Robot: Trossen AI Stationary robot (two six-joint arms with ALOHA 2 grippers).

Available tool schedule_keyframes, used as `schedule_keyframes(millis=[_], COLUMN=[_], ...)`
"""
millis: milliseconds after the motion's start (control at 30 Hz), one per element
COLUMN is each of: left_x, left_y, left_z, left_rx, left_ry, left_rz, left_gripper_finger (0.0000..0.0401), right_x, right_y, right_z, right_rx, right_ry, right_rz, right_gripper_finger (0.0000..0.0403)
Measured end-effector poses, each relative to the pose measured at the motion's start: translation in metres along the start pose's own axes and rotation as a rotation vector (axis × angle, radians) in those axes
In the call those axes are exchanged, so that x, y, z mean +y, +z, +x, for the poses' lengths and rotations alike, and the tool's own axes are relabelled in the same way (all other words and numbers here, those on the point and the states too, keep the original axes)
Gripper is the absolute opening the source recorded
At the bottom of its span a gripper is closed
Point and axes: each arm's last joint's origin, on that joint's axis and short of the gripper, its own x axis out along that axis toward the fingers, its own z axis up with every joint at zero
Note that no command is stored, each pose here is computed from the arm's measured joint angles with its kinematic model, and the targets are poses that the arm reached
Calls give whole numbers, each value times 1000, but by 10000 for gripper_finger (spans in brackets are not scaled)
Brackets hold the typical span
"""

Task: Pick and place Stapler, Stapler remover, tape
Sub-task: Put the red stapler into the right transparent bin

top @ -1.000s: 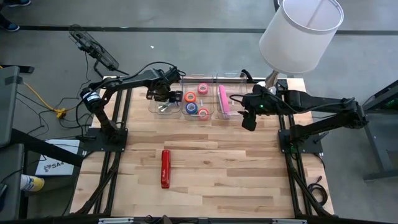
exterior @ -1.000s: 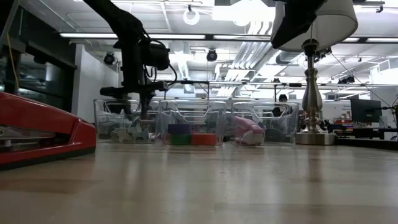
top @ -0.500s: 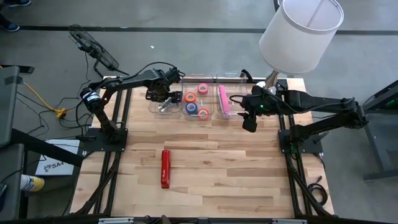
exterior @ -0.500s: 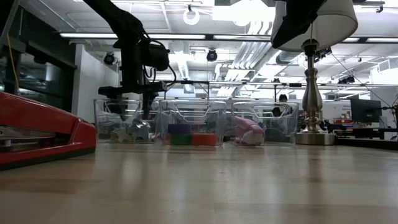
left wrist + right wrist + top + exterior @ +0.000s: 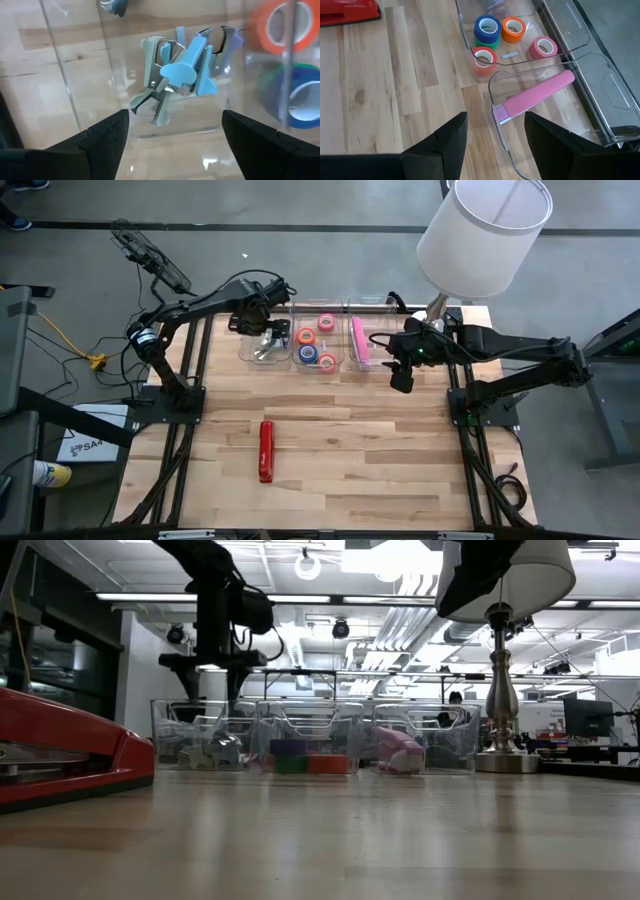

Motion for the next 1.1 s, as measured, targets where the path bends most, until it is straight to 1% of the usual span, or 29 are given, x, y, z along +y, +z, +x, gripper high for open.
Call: schedule_keyframes(millis=[200,333,467,700,800,933,1100], left_x=[-1,-7,-14,-28,-37,-48,-60], left_y=[-4,-12,-24,-56,-72,-95,-127], left_z=[-23,-36,-41,-48,-50,-53,-57], left_rx=[36,47,65,112,132,159,172], left_ry=[42,50,52,79,59,49,47], left_rz=[31,69,105,149,162,186,189], left_gripper_finger=[315,315,315,315,315,315,315], right_x=[1,1,0,0,0,0,0], right_y=[-1,-1,-1,-2,-2,-2,-2], right_z=[0,0,0,0,0,0,0], right_rx=[9,14,14,16,16,16,16], right_ry=[25,19,0,-1,-1,-1,-1], right_rz=[14,25,43,53,54,60,60], right_gripper_finger=[188,188,188,188,188,188,188])
